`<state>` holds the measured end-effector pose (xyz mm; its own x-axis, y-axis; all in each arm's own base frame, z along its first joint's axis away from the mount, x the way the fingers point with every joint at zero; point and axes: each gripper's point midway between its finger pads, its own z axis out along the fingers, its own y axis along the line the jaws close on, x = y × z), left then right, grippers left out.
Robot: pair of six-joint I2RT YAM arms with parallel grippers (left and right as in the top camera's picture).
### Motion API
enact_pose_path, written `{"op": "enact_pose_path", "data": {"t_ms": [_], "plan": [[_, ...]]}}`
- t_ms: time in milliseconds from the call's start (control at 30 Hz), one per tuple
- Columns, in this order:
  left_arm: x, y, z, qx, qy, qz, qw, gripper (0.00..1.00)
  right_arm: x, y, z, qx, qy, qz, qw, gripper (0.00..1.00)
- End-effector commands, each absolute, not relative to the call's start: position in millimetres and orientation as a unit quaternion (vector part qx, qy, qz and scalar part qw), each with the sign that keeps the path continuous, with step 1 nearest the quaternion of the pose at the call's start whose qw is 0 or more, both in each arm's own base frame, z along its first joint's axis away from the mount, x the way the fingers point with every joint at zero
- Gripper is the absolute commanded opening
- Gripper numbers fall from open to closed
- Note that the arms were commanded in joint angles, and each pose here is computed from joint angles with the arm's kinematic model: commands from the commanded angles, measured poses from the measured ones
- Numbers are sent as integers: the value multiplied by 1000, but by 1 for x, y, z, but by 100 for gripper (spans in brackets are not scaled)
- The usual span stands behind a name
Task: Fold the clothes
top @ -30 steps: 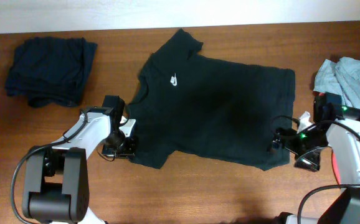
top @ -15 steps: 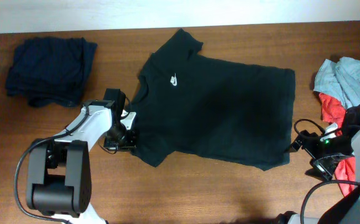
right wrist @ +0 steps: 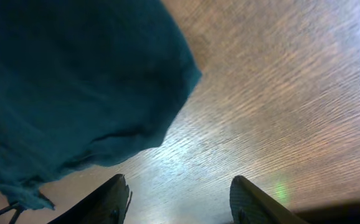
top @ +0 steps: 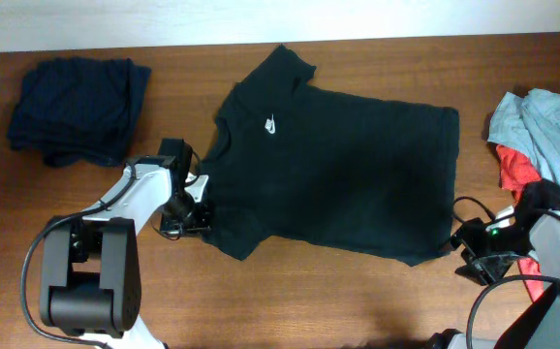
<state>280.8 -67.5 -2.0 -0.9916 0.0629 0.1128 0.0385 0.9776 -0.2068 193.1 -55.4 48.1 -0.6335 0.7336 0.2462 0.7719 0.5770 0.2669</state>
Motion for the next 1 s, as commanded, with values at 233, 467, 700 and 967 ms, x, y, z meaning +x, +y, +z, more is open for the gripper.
{"op": "enact_pose_path", "data": {"t_ms": [233,467,700,967], "plan": [[286,-72,-1,-18,-991,119,57,1,191,-56,23,-424,-889,-169,27,59],[285,-72,-1,-17,-991,119,58,1,199,-56,15,-416,-891,-179,-1,45],[286,-72,-1,-18,-991,119,56,1,211,-61,15,-393,-901,-182,-32,45],[286,-72,-1,-18,-991,119,56,1,216,-63,15,-390,-902,-183,-44,44]]}}
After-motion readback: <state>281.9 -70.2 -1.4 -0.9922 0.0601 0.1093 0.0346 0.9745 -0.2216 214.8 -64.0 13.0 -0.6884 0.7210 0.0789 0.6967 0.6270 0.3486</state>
